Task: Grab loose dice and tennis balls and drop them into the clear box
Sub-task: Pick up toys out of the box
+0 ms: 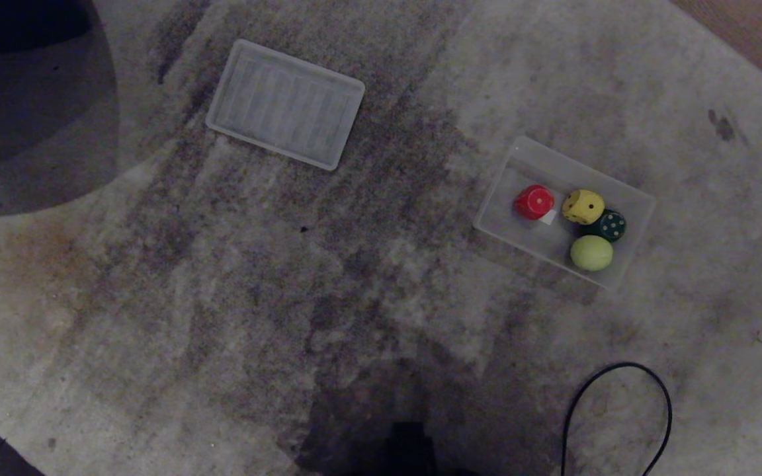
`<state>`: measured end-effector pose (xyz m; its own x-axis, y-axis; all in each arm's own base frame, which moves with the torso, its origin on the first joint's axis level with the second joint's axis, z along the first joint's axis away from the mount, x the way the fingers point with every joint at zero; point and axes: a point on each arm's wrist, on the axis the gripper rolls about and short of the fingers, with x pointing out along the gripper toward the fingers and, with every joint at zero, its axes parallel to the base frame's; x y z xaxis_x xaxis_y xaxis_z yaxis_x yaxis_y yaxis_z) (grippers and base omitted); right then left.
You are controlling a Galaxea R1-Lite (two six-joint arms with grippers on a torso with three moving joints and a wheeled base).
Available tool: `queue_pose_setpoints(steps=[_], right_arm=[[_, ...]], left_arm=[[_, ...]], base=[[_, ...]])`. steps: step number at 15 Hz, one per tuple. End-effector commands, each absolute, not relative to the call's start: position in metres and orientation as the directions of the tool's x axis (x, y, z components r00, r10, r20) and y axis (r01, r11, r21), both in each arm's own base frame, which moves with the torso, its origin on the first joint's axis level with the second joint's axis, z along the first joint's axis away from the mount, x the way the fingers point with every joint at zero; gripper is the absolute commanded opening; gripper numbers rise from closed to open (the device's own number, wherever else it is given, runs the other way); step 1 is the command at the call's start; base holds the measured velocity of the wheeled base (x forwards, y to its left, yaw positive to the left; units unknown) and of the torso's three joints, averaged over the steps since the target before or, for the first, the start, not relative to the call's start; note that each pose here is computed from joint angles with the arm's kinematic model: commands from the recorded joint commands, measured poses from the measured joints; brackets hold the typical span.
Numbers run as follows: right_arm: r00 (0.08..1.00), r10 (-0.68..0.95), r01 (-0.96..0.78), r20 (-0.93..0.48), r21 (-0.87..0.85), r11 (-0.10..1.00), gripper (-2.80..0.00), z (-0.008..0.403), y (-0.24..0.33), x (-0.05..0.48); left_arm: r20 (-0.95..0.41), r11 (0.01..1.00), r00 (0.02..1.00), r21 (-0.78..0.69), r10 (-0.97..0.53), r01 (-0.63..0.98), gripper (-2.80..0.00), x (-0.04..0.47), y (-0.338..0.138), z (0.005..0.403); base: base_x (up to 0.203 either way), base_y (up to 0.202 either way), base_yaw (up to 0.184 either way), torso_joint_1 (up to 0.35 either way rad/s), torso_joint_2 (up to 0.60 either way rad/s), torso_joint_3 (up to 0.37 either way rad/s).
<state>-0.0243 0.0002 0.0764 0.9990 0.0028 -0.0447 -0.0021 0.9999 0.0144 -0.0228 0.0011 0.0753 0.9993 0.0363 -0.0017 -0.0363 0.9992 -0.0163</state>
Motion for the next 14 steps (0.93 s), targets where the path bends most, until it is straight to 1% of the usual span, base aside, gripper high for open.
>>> queue_pose_setpoints(steps=[1, 14], right_arm=[[0.999, 0.003, -0.002, -0.041, 0.020, 1.000, -2.80, 0.0755, 0.0001, -0.0248], [0.999, 0.003, -0.002, -0.040, 0.019, 1.000, -2.80, 0.0757, 0.0001, -0.0248]], left_arm=[[-0.005, 0.999, 0.999, -0.017, 0.037, -0.037, -2.80, -0.0226, 0.0011, 0.0749], [-0.005, 0.999, 0.999, -0.024, 0.035, -0.035, -2.80, -0.0226, 0.0011, 0.0749]], base=[[0.000, 0.000, 0.000, 0.000, 0.00, 0.000], [0.000, 0.000, 0.000, 0.000, 0.00, 0.004]])
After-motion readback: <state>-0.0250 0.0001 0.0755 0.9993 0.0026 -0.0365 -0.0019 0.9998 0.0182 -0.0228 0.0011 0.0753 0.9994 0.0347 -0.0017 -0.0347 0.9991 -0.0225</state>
